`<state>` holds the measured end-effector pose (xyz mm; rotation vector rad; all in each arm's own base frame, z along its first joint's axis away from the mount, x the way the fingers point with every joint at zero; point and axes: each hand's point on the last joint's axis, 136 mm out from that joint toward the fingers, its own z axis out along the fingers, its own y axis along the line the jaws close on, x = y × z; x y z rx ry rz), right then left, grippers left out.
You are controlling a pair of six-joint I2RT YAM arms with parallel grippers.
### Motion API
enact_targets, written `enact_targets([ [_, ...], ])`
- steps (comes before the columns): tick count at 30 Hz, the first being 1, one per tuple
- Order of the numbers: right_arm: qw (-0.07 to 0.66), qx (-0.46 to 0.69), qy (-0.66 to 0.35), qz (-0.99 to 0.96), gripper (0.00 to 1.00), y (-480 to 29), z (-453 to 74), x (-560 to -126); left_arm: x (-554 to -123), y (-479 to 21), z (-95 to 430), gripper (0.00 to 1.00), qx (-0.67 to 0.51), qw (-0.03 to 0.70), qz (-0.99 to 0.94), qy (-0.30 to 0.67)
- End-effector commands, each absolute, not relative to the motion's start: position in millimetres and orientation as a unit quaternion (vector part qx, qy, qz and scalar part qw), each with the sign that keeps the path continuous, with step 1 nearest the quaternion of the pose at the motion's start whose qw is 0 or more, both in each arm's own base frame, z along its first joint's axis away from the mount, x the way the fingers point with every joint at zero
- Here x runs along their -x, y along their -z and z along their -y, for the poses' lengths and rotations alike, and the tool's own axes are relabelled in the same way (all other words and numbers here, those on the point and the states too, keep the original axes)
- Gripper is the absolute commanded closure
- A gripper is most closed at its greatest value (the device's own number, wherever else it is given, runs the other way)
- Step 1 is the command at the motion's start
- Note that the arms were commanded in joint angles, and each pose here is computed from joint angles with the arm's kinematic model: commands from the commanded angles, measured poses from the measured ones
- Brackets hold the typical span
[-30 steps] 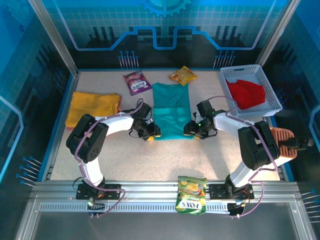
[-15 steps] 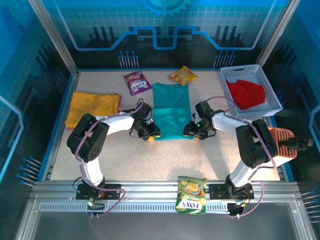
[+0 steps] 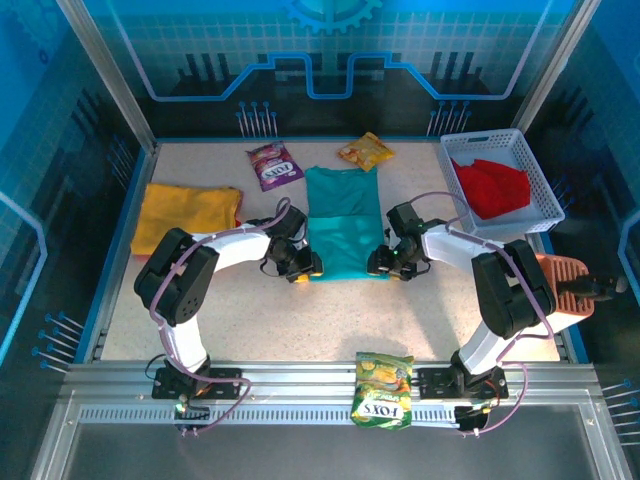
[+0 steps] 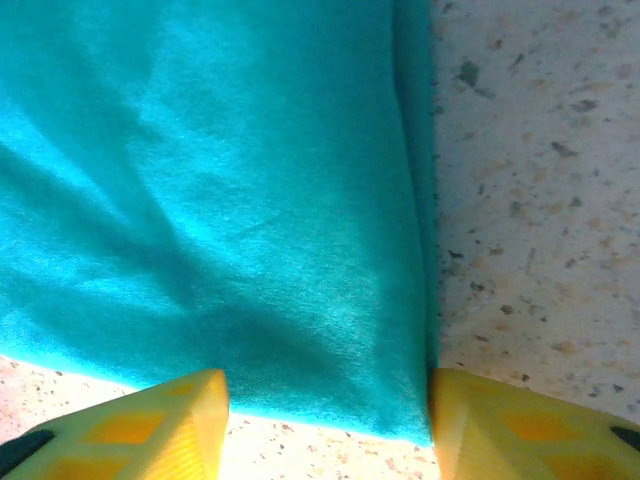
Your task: Fold and stack the t-shirts
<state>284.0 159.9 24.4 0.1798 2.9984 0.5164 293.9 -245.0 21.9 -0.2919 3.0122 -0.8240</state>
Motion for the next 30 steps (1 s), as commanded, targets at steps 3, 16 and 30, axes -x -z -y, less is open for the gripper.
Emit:
enact_targets([
  [3, 0.054, -0.050, -0.137, -0.988, 0.42, -34, -152, -282, -289, -18, 252, 0.66, 0.098, -0.016, -0.961, 0.258],
  [16, 0.050, -0.051, -0.183, -0.981, 0.46, -28, -172, -288, -303, -17, 261, 0.76, 0.099, -0.009, -0.959, 0.264],
  [30, 0.053, -0.035, -0.112, -0.992, 0.47, -34, -149, -279, -303, -13, 258, 0.87, 0.100, -0.007, -0.961, 0.257],
])
